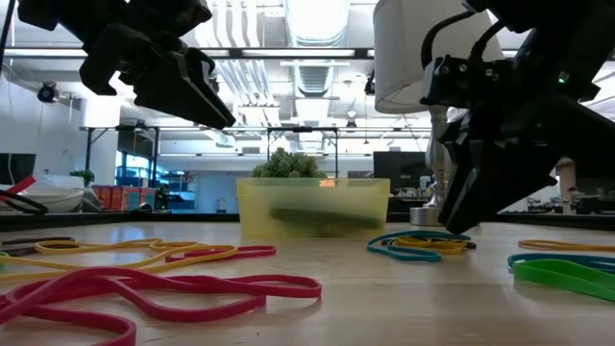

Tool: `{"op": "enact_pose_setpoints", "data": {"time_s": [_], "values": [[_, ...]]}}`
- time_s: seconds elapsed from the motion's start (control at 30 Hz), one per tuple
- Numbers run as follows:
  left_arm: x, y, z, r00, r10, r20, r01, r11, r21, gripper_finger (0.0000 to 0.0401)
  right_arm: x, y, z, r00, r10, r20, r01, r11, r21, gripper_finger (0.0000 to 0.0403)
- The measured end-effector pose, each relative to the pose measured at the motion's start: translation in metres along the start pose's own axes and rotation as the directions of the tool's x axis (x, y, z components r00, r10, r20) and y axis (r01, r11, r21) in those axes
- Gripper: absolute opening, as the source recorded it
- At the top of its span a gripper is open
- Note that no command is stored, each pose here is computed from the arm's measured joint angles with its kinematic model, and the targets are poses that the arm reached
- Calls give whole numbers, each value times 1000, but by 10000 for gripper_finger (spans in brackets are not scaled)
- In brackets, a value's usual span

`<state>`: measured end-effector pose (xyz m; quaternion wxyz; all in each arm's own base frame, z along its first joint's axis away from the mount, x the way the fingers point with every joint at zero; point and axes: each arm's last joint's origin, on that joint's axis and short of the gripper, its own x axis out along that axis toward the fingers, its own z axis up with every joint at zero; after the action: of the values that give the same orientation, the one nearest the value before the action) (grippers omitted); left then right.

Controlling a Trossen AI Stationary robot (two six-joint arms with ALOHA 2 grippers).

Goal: Pick and place rubber bands into bin
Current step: Put the blue rubber band into the yellow bin

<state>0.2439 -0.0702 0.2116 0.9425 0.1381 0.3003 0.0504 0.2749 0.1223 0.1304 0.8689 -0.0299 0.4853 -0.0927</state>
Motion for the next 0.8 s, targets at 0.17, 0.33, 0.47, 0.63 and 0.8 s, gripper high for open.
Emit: {"op": "enact_pose_setpoints", "data": {"time_s": [0.17,0.33,0.47,0.63,0.8], "values": [[0,0,0,1000,0,-1,0,1000,0,135,4,-2,-4,1000,2,10,-2,1000,7,104],[0,0,0,1000,0,0,0,1000,0,135,6,-5,-7,1000,-5,8,4,1000,14,95],[0,0,0,1000,0,2,0,1000,-1,135,7,-6,-7,1000,-6,8,6,1000,0,78],[0,0,0,1000,0,2,0,1000,-1,135,7,-6,-7,1000,-1,4,1,999,-51,28],[0,0,0,1000,0,2,0,1000,-1,135,6,-5,-4,1000,5,12,-4,997,-71,9]]}}
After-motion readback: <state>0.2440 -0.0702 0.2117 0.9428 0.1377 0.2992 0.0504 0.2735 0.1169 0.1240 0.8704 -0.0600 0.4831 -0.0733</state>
